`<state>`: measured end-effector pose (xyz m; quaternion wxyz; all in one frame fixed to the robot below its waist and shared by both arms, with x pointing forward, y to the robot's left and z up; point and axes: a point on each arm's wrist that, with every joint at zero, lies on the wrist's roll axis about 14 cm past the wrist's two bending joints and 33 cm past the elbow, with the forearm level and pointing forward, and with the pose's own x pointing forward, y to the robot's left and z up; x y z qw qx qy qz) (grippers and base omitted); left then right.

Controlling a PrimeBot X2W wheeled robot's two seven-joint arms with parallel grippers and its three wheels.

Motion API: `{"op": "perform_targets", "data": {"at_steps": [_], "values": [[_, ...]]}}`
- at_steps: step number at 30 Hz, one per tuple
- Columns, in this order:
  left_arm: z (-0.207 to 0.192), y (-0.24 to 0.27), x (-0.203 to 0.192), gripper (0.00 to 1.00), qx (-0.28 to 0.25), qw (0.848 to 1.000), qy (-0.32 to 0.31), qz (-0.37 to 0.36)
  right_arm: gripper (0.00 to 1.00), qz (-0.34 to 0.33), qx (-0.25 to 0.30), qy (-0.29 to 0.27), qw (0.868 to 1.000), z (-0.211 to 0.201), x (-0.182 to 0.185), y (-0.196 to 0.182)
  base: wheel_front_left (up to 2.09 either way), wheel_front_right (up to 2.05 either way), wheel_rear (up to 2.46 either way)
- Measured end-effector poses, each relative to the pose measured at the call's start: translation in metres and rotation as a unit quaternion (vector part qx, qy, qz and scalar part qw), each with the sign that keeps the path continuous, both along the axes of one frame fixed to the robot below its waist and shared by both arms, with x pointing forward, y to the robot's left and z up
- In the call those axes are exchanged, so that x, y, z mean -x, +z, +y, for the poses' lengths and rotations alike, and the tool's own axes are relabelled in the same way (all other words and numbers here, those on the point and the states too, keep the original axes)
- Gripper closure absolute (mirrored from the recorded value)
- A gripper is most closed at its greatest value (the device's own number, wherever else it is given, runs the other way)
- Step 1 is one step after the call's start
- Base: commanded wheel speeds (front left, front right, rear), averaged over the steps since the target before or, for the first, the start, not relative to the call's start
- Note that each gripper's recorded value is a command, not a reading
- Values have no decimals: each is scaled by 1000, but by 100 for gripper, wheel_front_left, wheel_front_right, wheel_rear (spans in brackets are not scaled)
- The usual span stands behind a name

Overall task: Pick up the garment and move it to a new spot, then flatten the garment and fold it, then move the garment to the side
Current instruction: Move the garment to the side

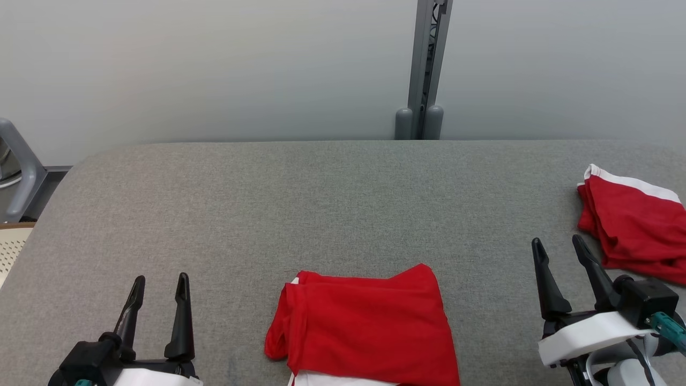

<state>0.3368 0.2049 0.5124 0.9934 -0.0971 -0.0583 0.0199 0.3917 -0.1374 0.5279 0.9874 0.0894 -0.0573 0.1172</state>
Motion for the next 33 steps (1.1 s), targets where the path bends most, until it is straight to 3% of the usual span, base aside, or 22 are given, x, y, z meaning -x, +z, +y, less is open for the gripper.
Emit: {"op": "perform_targets", "data": {"at_steps": [7, 11, 14, 24, 33], "values": [[0, 1, 2, 0, 0, 1000, 2, -1, 0, 7, 2, 14, 1000, 9, 1, -4, 0, 0, 0], [-1, 0, 3, 0, 1, 1000, 1, 0, 0, 31, 0, 55, 998, 32, 0, -13, 0, 0, 0], [-2, -1, 5, 0, 4, 1000, 1, 1, 0, 92, 13, 95, 991, 52, -1, -35, 0, 0, 0], [18, -4, 23, 0, 11, 999, 40, 4, 0, 277, 35, 183, 943, 98, 9, -98, 0, 0, 0], [32, -8, 39, 0, 15, 998, 68, 9, 0, 404, 41, 204, 891, 114, 30, -148, 0, 0, 0]]}}
